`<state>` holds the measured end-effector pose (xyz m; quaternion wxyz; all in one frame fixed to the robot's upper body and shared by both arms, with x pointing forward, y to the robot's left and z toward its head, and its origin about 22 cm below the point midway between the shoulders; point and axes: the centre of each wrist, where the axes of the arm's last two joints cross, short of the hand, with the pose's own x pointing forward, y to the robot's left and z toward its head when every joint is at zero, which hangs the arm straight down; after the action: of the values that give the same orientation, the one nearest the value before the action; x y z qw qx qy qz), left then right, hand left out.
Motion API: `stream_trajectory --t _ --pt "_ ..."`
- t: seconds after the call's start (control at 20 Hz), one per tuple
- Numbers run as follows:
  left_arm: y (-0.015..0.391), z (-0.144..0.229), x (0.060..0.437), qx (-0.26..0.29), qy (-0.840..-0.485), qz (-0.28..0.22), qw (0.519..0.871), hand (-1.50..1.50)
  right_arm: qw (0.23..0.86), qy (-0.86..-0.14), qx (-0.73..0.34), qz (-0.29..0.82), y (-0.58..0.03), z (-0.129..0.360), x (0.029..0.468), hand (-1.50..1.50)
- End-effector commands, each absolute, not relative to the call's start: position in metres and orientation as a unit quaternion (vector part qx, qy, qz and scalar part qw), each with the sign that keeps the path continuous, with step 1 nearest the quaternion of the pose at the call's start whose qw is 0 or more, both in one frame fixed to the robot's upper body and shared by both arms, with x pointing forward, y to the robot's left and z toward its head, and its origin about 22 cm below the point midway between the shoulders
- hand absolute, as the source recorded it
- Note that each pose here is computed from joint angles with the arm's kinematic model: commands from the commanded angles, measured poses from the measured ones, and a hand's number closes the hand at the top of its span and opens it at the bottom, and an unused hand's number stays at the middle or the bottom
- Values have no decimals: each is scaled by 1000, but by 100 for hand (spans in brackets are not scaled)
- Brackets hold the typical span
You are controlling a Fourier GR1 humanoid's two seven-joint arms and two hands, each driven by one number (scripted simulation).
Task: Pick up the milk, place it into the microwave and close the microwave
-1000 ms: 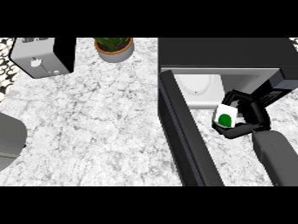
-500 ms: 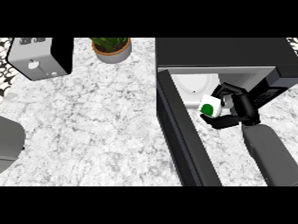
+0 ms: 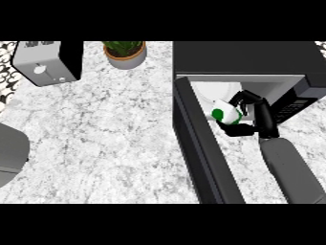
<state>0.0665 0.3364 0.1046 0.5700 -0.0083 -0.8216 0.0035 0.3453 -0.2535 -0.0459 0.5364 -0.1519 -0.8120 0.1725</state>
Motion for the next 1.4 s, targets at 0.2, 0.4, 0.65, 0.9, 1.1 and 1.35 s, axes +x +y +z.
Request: stream_trajectory --t 0.2,0.4,0.65,0.9,1.1,1.35 --pt "336 103 78 -28 -827 -5 562 -150 493 -822 -203 200 -221 17 403 150" --pt "339 104 78 -27 -823 -11 567 -150 448 -829 -279 186 -228 24 404 150" --pt "337 103 85 -40 -825 -16 563 -150 426 -819 -329 197 -242 12 396 150" --pt "339 103 92 -46 -825 -21 563 -150 426 -792 -388 200 -257 7 394 150" --pt "341 102 95 -31 -823 -24 566 -150 452 -710 -514 167 -293 -20 376 -150" --pt "341 108 103 -24 -824 -44 565 -150 420 -758 -449 218 -259 -5 389 -150"
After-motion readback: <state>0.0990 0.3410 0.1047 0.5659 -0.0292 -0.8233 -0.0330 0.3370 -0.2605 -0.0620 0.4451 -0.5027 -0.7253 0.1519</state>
